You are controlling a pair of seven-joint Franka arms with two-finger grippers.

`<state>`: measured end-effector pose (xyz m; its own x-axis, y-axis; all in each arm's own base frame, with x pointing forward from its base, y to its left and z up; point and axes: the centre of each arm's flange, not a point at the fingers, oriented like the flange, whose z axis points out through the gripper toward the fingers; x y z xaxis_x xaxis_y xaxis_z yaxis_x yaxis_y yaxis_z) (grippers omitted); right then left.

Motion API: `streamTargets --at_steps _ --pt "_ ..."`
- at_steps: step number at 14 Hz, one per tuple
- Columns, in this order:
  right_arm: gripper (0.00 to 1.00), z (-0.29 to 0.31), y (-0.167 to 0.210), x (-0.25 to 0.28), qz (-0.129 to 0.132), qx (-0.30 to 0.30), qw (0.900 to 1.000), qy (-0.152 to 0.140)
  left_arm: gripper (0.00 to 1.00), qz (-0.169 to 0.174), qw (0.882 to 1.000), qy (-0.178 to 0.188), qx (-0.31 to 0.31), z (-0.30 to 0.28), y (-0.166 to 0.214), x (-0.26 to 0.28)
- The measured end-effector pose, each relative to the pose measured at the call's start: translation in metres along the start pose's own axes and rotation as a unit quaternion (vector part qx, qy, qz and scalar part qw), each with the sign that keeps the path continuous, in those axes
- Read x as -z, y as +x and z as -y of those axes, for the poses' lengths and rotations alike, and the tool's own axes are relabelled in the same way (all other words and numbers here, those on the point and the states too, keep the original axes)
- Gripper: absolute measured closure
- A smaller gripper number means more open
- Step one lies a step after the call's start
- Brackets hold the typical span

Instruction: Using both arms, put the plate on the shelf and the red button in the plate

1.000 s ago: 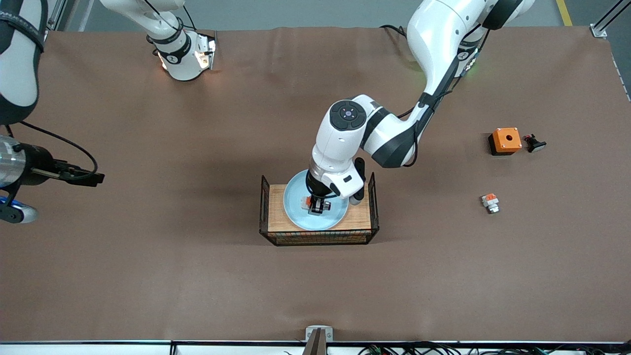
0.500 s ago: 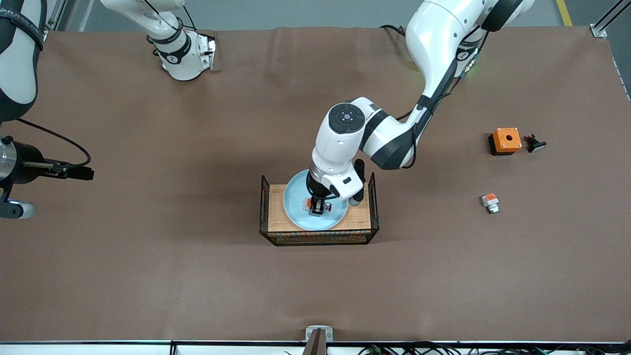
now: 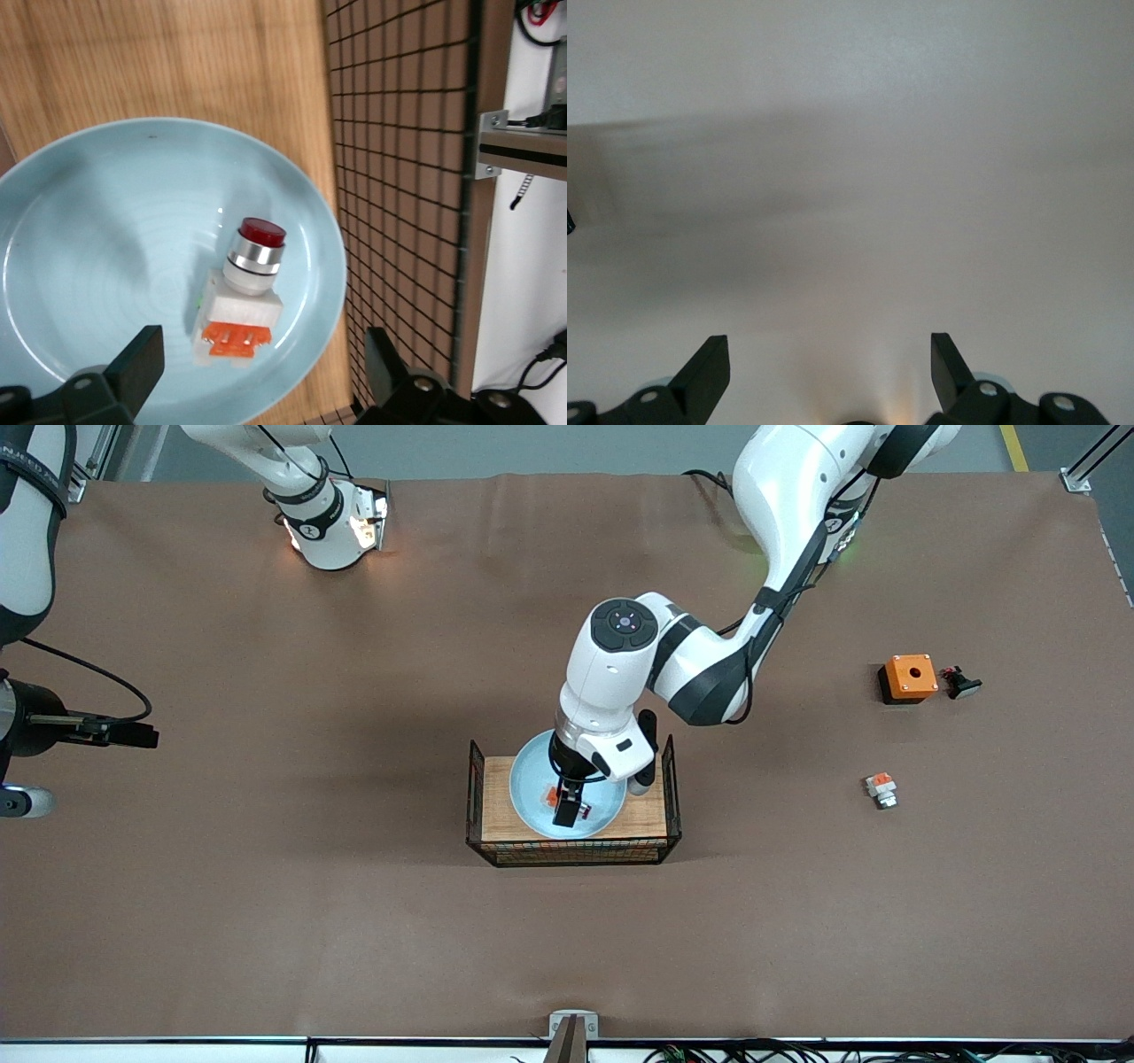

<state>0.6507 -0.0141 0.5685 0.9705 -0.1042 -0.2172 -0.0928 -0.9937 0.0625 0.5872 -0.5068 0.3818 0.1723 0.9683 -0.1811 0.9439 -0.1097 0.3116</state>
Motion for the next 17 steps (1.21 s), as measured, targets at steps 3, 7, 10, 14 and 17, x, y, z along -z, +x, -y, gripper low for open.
streamTargets --at_steps 3,7,10,14,17 --pt "0.00 0.002 -0.002 0.001 0.002 0.004 1.000 -0.001 0.00 -0.009 1.000 -0.002 -0.005 -0.010 0.004 0.038" --pt "0.00 0.001 -0.038 0.028 0.025 0.008 1.000 0.006 0.00 -0.031 0.999 0.002 -0.030 -0.032 0.032 0.114" --pt "0.00 0.012 -0.069 0.059 0.004 0.021 1.000 0.008 0.00 -0.036 0.997 0.026 -0.058 -0.040 0.061 0.160" --pt "0.00 0.017 -0.085 0.064 -0.026 0.027 0.999 0.010 0.00 -0.040 0.987 0.094 -0.127 -0.043 0.116 0.206" --pt "0.00 0.006 -0.093 0.054 -0.049 0.018 0.999 0.014 0.00 -0.037 0.973 0.142 -0.177 -0.041 0.161 0.238"
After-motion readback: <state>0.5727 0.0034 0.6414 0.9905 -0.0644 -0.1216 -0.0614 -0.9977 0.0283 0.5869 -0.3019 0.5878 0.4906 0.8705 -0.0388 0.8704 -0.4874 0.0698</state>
